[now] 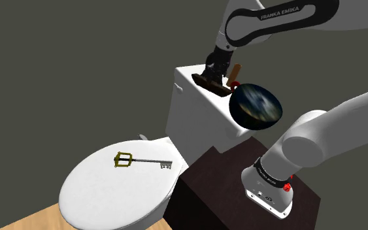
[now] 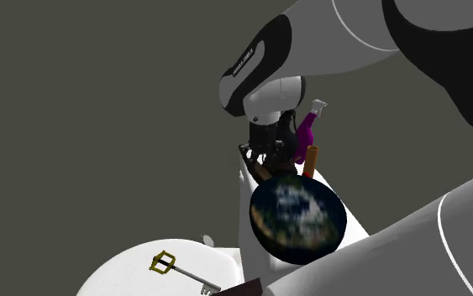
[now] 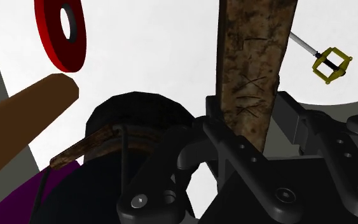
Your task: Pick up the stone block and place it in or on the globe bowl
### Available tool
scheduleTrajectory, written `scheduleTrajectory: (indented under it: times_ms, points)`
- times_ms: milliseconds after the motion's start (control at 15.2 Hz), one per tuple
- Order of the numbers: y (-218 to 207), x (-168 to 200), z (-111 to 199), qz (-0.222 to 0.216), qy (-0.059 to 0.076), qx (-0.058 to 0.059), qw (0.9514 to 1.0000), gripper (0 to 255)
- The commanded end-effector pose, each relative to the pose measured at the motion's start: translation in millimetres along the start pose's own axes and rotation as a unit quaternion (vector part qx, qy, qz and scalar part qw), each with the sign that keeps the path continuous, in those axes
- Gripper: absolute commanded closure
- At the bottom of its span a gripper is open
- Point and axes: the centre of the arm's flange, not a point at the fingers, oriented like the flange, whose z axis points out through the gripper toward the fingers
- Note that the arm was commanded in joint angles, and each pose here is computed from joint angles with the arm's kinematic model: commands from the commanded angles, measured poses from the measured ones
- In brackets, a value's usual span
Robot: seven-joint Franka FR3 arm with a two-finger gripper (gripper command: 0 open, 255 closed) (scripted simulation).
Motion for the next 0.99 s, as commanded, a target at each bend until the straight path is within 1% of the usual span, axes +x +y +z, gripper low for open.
scheduleTrajectory:
  times_ms: [0,924]
  points:
    - [-0.3,-0.2,-10.4,0.0,-0.001,0.0,1.0,255]
    - [1.3,0.4,-84.2,0.0,-0.001,0.0,1.0,255]
